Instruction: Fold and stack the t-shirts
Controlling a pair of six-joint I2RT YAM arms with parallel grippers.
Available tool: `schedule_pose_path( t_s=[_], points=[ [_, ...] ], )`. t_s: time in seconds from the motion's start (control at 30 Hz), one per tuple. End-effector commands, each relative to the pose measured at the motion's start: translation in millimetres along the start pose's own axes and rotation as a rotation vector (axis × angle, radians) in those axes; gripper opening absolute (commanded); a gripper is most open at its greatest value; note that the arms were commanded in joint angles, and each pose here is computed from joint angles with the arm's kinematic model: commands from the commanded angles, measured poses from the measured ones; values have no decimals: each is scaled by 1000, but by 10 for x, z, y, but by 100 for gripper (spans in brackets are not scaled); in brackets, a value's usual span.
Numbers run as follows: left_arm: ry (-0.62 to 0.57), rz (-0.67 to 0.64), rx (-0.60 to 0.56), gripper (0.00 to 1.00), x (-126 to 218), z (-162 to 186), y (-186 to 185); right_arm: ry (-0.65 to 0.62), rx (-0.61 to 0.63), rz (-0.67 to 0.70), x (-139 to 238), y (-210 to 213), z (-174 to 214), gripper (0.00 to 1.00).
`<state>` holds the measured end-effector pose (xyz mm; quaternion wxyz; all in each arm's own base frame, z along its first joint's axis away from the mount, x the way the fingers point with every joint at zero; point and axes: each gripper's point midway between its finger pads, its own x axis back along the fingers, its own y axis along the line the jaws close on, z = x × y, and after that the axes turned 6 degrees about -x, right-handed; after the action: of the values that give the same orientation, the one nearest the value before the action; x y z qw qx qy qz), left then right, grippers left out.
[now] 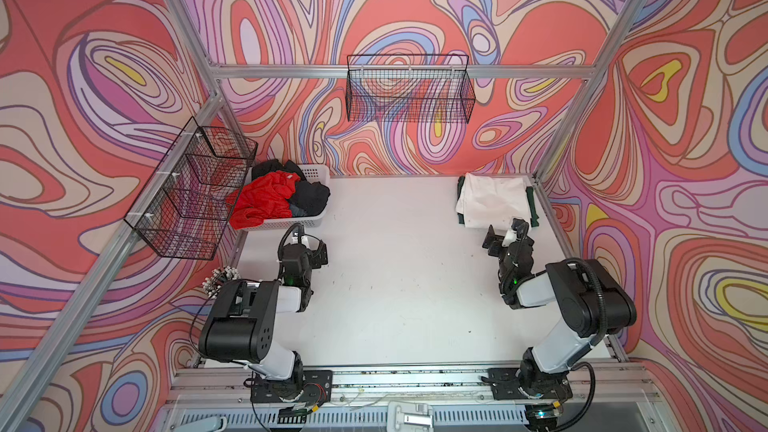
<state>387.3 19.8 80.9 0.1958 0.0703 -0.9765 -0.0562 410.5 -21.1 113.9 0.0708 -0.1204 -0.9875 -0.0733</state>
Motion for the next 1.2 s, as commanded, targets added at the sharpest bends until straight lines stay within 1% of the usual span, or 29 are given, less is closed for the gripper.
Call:
schedule_pose_path(
  t_s=[0.0,0.57,0.67,1.17],
  points=[
    [-35,-9,1,100,2,-100,13,1,0,7,6,-25,29,98],
    [-36,-8,1,100,1,-107,11,17,1,4,5,-20,53,98],
    [-36,-8,3,100,0,-108,12,0,0,7,6,-27,25,98],
    [-36,-8,1,100,-3,-109,11,2,0,8,6,-29,32,98]
  ],
)
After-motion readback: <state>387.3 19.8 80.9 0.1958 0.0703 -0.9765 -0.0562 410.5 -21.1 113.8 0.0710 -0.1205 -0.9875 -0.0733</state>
